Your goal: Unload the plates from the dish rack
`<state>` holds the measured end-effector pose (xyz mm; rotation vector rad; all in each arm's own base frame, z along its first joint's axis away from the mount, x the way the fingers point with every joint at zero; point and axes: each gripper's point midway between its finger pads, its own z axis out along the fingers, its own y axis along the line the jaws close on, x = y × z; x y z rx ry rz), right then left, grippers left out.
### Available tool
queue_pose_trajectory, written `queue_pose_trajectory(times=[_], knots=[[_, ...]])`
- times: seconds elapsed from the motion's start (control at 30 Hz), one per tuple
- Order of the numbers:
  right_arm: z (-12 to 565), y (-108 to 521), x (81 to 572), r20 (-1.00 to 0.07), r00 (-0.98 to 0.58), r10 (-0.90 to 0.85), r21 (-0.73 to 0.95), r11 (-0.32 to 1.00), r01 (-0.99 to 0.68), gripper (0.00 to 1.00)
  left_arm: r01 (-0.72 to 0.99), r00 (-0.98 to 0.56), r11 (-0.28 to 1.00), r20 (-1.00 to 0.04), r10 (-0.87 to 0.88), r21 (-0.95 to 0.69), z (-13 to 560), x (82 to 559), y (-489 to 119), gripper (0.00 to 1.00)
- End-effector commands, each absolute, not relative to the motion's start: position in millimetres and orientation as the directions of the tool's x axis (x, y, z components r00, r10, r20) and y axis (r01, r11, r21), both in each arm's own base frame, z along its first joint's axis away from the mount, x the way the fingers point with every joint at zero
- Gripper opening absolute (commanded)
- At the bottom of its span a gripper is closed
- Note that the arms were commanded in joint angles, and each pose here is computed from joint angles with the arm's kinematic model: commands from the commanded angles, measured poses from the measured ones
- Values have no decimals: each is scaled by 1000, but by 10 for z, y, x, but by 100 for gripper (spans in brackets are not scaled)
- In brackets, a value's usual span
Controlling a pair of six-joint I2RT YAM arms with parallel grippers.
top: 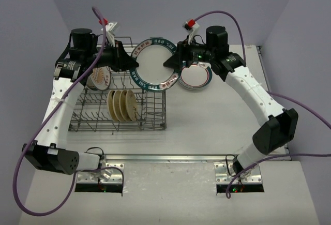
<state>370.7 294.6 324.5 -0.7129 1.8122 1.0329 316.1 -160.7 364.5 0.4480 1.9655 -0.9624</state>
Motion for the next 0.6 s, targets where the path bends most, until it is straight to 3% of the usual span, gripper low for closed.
queue_pose_trajectory(times=[0.0,0.07,0.13,0.17,0.23,0.43,0.57], knots=[[3372,2895,3795,-924,-380,-43,305,518,-799,1,677,-496,604,-867,-48,-421,3798,3130,-1681,5],[3366,2833,3798,-922,-386,-35,309,538,-784,0,629,-493,664,-868,-61,-404,3761,3231,-1597,37],[3364,2668,3851,-911,-412,0,338,572,-747,0,559,-485,736,-871,-82,-381,3745,3340,-1471,85],[3369,2524,3914,-897,-441,39,376,593,-712,0,529,-479,763,-873,-93,-371,3753,3381,-1413,100],[3387,2361,3972,-869,-486,91,439,594,-674,0,476,-463,808,-880,-103,-346,3760,3453,-1299,100],[3167,1054,4590,-749,-559,355,614,688,-386,0,308,-350,914,-925,-151,-265,4044,3613,-895,100],[2738,774,4878,-657,-643,393,669,698,-256,0,212,-321,948,-933,-160,-235,4043,3679,-714,100]])
